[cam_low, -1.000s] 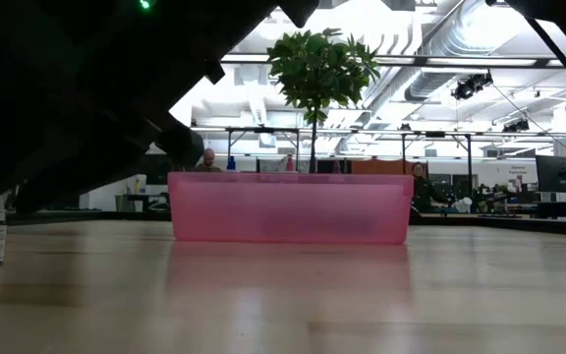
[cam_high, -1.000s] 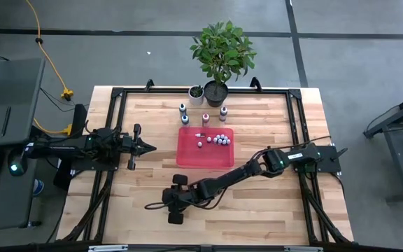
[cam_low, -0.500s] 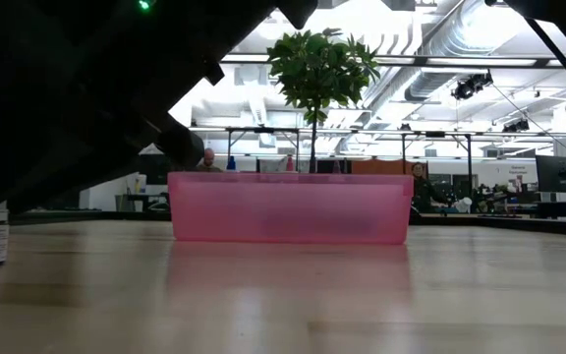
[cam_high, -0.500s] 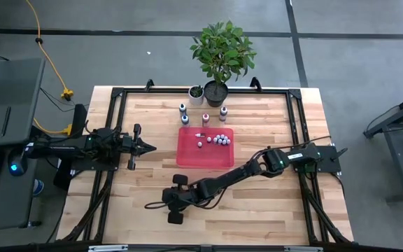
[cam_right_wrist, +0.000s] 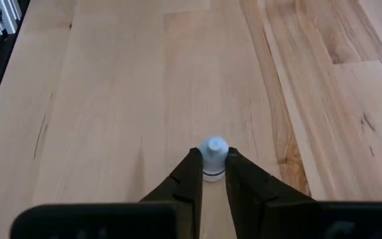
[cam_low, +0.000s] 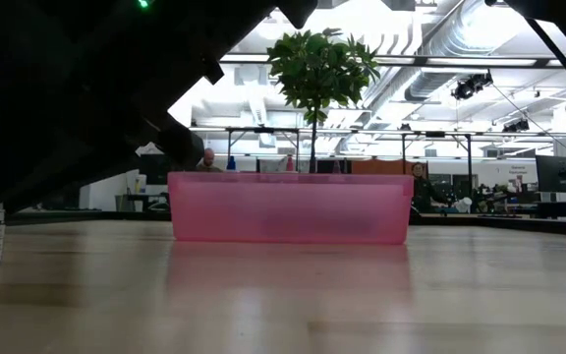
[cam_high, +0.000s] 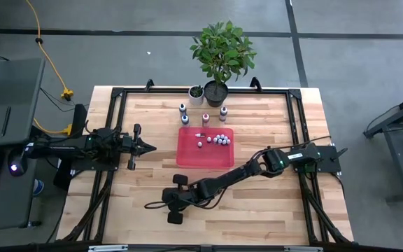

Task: Pick & Place food coloring
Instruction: Put the small brown food coloring bottle into the pink container

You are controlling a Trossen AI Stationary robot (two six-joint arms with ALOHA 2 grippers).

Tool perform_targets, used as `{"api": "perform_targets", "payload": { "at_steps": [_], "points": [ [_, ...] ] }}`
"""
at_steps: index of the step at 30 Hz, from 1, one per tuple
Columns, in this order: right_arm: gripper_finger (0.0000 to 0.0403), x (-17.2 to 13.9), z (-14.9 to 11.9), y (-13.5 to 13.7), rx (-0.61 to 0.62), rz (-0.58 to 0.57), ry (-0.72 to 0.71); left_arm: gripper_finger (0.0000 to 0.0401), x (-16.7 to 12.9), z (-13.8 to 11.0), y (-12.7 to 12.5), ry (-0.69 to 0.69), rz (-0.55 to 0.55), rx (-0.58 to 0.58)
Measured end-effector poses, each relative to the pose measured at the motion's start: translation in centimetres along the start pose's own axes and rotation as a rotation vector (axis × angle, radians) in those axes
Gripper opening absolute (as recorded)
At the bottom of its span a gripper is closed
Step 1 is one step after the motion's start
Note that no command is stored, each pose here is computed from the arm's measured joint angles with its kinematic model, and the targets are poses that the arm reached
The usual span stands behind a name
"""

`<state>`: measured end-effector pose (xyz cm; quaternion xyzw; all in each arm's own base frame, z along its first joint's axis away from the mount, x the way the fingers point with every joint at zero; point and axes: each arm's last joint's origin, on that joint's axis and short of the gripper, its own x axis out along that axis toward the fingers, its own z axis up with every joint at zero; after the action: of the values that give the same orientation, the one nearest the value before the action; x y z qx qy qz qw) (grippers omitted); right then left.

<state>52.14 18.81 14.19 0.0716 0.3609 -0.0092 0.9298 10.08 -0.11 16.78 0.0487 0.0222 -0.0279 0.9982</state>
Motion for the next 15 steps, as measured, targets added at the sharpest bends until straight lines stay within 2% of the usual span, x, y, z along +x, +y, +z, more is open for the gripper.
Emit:
{"api": "perform_targets", "payload": {
  "at_steps": [15],
  "points": [
    [0.0042,-0.07,-0.02,0.21,0.016,0.004,-0.001,0.0000,0.00,0.00,0.00,0.000,0.000,0.000]
  ]
}}
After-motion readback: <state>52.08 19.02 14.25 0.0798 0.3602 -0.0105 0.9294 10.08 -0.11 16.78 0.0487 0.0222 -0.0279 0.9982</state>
